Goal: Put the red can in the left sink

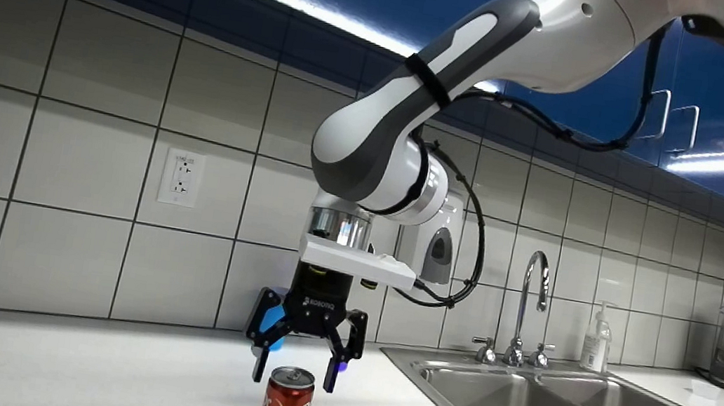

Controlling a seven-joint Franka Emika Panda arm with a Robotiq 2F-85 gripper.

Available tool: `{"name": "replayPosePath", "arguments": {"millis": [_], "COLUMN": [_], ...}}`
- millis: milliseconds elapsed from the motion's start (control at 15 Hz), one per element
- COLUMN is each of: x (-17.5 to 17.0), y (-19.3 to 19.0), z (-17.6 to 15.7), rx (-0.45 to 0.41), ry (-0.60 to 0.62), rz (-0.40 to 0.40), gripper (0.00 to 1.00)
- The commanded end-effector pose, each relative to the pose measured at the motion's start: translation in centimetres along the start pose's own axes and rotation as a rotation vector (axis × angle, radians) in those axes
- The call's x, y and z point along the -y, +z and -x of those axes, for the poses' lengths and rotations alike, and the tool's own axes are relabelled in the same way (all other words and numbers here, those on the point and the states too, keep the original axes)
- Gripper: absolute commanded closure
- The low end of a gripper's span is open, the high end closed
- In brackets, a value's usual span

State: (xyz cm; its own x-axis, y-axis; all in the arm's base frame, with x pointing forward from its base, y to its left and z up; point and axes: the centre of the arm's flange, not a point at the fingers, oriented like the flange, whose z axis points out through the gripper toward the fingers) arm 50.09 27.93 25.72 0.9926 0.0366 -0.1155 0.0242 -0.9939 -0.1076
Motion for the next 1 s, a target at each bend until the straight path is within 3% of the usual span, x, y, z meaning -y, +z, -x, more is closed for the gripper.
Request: {"name": "replayPosePath", "arguments": {"millis": [0, 467, 933], "x": [0.8, 1.7, -0.9], "y": [0.2, 1.0, 1.0], "z": [-1.1, -0.4, 0.1], "rx": [0.011, 0.027, 0.061], "ry": [-0.023, -0.055, -0.05], "rz": [0.022, 0.035, 0.096], "gripper": [0.0, 0.0, 0.0]}}
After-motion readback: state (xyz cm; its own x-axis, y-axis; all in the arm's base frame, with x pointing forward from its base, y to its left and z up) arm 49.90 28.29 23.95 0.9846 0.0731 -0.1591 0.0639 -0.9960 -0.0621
